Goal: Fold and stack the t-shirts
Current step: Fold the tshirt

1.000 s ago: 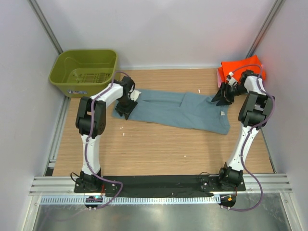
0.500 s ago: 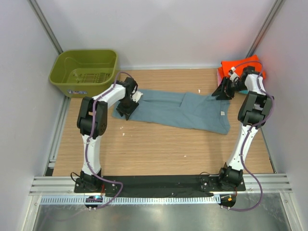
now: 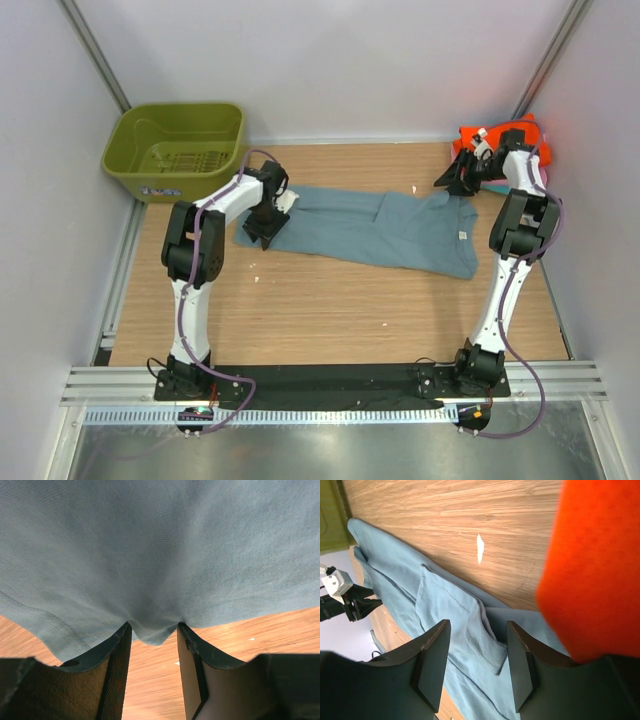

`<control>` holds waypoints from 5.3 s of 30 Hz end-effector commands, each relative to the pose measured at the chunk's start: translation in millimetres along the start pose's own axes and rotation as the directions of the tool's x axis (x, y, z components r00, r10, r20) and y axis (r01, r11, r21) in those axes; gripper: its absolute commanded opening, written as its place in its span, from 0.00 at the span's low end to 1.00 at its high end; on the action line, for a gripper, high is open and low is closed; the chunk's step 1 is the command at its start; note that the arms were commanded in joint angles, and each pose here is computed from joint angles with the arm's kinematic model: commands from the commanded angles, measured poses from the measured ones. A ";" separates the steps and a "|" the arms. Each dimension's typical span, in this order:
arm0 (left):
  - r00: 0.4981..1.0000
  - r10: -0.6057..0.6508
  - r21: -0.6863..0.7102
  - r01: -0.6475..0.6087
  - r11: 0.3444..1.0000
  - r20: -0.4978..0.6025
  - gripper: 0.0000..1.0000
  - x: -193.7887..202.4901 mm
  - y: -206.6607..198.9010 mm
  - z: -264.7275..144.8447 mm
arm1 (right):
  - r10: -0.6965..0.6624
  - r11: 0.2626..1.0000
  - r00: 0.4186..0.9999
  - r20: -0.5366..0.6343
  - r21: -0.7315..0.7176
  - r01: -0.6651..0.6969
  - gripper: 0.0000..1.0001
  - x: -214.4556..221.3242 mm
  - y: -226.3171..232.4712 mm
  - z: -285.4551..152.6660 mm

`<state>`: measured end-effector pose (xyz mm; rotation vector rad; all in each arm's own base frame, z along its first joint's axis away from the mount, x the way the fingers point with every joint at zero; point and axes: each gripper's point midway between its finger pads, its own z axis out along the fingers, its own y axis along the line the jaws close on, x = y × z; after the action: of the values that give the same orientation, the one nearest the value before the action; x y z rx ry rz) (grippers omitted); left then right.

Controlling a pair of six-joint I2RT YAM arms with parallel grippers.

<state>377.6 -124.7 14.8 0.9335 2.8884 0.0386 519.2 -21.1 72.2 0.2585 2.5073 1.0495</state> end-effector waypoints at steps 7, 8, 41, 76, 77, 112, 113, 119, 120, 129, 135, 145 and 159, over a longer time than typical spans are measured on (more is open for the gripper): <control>0.999 0.023 0.089 -0.021 0.996 -0.028 0.43 1.8 -25.6 28.1 | -0.024 0.999 0.999 -0.032 -0.027 0.023 0.55 9.2 14.2 4.3; 0.999 0.024 0.090 -0.021 0.996 -0.031 0.43 2.1 -25.7 28.8 | -0.025 0.999 0.999 -0.037 -0.024 0.024 0.55 10.6 14.1 4.6; 0.999 0.029 0.074 -0.028 0.997 -0.022 0.41 -3.7 -23.6 28.4 | -0.426 0.877 0.904 -0.024 0.236 0.419 0.38 -37.8 22.9 5.2; 0.900 -0.155 -0.049 0.191 0.980 0.408 1.00 -88.5 39.7 -65.8 | -0.370 0.857 0.898 0.240 0.460 0.230 1.00 37.1 86.6 -2.7; 0.907 -0.152 -0.055 0.188 0.981 0.393 0.99 -84.7 40.5 -59.0 | -0.365 0.858 0.903 0.227 0.459 0.231 1.00 40.9 82.9 1.3; 0.971 -0.150 -0.036 0.160 0.986 0.188 1.00 69.1 -26.4 -51.7 | -0.439 0.835 0.888 0.134 0.426 0.349 1.00 -2.8 89.4 111.0; 0.970 -0.144 -0.047 0.156 0.987 0.196 1.00 67.9 -24.0 -58.2 | -0.464 0.821 0.874 0.142 0.439 0.365 1.00 -8.7 95.7 103.7; 0.965 -0.034 -0.179 0.082 0.980 0.259 1.00 40.7 6.7 -100.3 | -0.494 0.813 0.828 0.264 0.479 0.332 1.00 -24.9 140.9 19.5; 0.968 0.003 -0.205 0.051 0.977 0.252 0.99 37.8 12.0 -101.5 | -0.479 0.816 0.840 0.253 0.481 0.320 1.00 -14.4 136.4 16.0; 0.979 0.004 -0.205 0.038 0.978 0.202 0.99 32.9 29.7 -68.7 | -0.275 0.926 0.936 0.220 0.320 0.197 1.00 74.7 140.8 3.9; 0.985 -0.081 -0.121 0.100 0.988 0.153 0.96 54.5 32.3 -50.2 | -0.270 0.916 0.942 0.198 0.354 0.187 1.00 99.8 119.7 -3.3; 0.996 -0.072 -0.094 0.077 0.993 0.054 0.89 87.1 21.4 -20.5 | -0.218 0.915 0.961 0.168 0.379 0.142 1.00 103.3 87.0 15.6; 0.993 -0.107 0.029 0.109 0.994 -0.044 0.64 114.6 -8.4 7.4 | -0.243 0.896 0.956 0.163 0.415 0.157 1.00 62.2 66.6 53.4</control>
<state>297.8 -58.6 13.9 0.7838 2.9208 0.0842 455.5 79.8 41.2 0.2390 2.5733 0.4104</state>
